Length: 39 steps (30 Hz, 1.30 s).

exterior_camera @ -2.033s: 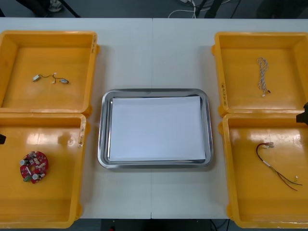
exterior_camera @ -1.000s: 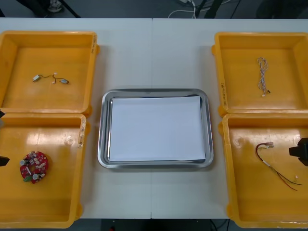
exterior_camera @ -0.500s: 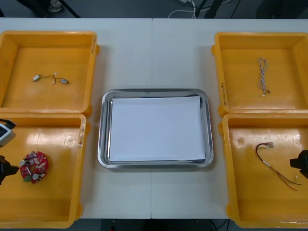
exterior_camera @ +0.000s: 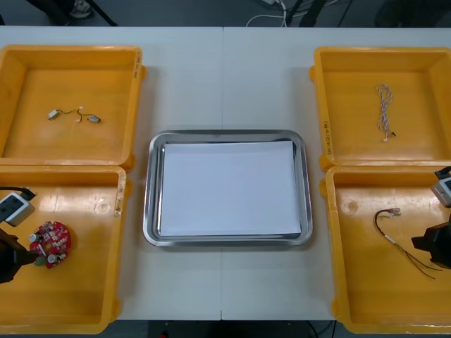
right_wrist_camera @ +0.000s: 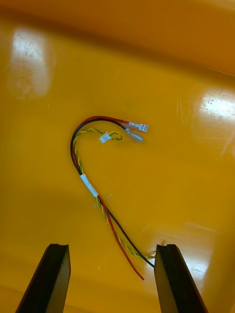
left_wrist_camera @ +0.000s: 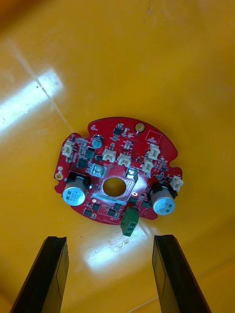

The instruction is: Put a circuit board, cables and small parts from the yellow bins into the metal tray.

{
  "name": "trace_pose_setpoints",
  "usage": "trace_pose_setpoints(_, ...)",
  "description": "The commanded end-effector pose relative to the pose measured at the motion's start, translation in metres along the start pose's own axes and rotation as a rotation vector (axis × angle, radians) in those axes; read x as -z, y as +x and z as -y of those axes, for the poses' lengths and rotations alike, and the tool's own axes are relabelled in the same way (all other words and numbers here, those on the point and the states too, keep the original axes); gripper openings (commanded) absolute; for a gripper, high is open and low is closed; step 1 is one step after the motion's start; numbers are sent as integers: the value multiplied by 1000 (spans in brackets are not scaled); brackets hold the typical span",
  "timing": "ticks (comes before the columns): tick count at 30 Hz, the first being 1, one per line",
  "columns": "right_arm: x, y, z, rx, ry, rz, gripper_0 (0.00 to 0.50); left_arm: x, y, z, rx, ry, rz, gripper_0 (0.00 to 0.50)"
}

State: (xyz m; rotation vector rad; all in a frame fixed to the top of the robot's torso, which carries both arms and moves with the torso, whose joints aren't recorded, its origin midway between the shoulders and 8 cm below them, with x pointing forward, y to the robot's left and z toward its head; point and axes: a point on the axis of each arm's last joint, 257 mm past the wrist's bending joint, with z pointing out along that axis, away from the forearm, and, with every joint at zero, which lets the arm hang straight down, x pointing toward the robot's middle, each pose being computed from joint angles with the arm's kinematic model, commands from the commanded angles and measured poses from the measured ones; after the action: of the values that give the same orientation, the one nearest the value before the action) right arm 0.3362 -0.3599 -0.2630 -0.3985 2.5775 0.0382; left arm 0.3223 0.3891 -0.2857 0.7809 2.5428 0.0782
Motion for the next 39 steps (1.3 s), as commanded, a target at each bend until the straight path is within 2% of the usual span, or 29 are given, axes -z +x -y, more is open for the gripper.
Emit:
trace_pose_setpoints(1, 1, 0, -9, 135, -2, 3, 500, 1, 12, 4, -232, -18, -30, 500)
trace_pose_setpoints(7, 0, -2, -7, 253, 13, 0, 500, -5, 19, 9, -246, -17, -37, 500)
trace_pose_setpoints(13, -8, 1, -5, 298, 22, -29, 500, -10, 25, 14, -255, -18, -41, 500)
trace_pose_setpoints(16, -15, -4, -3, 309, 27, -26, 500, -12, 26, 14, -257, -22, -43, 500)
trace_pose_setpoints(25, -33, -19, 0, 337, 50, 12, 500, -23, 25, 14, -263, -34, -25, 500)
trace_pose_setpoints(39, -50, -29, 3, 407, 72, 45, 500, -34, 35, 8, -264, -46, -32, 500)
